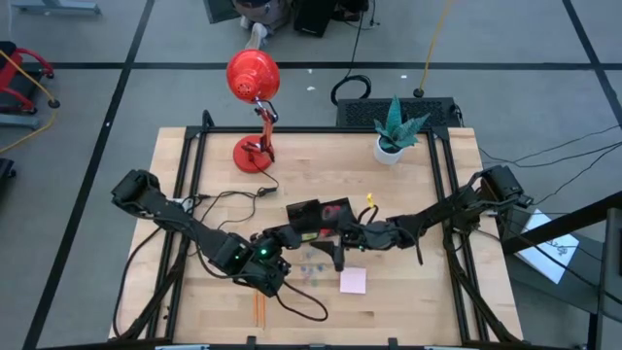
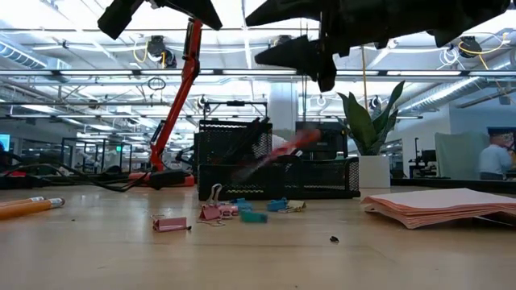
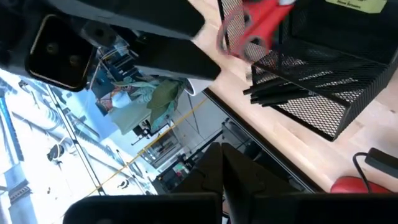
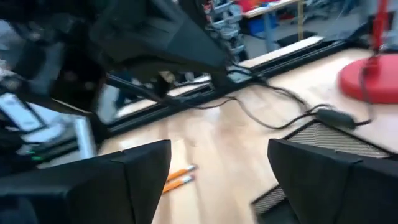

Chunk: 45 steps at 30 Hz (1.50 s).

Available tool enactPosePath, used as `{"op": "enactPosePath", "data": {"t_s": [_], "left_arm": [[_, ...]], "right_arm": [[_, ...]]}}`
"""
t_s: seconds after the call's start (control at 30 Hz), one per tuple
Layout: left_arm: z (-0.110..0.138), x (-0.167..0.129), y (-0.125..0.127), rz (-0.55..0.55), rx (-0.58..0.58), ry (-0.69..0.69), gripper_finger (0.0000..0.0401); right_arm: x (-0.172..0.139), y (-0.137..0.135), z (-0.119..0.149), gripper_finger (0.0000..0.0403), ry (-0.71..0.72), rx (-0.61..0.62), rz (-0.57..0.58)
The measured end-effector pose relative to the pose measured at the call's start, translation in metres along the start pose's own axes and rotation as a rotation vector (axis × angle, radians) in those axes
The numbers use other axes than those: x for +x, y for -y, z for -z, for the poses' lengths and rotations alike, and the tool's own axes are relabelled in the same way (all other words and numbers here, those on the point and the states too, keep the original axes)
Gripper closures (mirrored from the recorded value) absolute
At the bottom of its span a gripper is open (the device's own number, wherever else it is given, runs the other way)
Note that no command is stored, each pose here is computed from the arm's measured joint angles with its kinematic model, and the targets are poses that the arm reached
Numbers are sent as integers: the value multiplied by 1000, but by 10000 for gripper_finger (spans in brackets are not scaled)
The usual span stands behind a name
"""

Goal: Pick and place office supplies into organizer
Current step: Put the scissors into the desk organizer

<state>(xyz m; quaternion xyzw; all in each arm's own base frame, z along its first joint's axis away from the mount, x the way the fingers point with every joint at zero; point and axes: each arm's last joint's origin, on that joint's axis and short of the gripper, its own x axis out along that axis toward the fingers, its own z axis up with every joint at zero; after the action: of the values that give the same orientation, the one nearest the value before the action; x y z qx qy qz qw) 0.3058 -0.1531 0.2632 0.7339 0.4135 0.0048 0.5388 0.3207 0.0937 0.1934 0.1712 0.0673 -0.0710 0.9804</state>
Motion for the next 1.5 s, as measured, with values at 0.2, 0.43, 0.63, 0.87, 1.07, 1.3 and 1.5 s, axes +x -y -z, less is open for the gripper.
{"op": "enactPosePath", "data": {"t_s": [0.2,0.43,0.63,0.87,1.07,1.3,1.5], "left_arm": [[-1,0,0,9,-10,18,397],[-1,0,0,14,-11,27,397],[-1,0,0,15,-12,29,398],[-1,0,0,16,-35,30,398],[11,-15,1,79,-359,88,391],[49,-63,-9,223,-806,537,399],[86,-83,13,163,-1030,929,399]], "right_arm": [[0,4,5,144,-38,-19,61],[0,4,5,144,-34,-14,58],[0,3,5,144,-34,-8,57],[0,3,5,145,-35,-7,57],[-2,-1,8,145,-74,-41,0],[-7,-5,6,145,-87,-131,-15],[-11,-11,3,145,-73,-191,-38]]}}
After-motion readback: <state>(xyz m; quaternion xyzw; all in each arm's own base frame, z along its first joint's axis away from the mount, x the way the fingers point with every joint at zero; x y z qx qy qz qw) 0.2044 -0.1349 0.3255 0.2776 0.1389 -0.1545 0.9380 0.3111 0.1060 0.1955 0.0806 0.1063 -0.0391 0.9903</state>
